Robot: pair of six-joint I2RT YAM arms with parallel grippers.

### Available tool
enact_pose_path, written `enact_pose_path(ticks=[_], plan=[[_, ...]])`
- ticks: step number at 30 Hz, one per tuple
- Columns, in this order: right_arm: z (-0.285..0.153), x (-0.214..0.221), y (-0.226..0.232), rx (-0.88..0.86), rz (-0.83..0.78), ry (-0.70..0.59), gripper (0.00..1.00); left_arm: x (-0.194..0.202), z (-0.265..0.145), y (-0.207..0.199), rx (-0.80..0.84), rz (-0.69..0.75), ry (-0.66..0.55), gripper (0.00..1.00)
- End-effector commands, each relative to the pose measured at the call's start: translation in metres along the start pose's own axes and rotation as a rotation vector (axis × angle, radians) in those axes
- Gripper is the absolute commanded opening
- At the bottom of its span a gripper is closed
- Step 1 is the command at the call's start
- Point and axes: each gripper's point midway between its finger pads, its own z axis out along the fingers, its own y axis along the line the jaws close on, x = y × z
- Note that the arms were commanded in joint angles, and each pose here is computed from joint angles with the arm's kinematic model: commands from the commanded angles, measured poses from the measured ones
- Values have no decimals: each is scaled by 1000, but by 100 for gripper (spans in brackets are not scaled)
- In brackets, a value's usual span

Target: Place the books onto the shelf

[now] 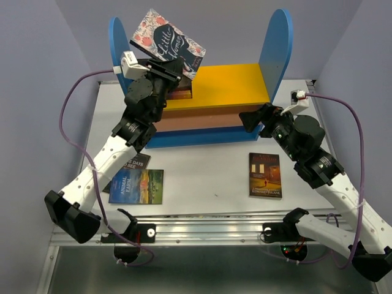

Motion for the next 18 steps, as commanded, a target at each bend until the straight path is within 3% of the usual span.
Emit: enact_pose_path(ticks=[1,7,12,18], plan=[[-3,-15,3,-5,-11,-49,100,-49,1,-13,-146,-143,-303,0],[-2,-12,6,-22,-12,-32,100,-37,11,7,-307,-278,-395,0],[-5,-13,8,-34,-28,-33,100,-36,14,28,-373,-298,-472,0],[-11,-19,6,-25,-28,-62,100,-21,30,65,-459,-293,-441,0]])
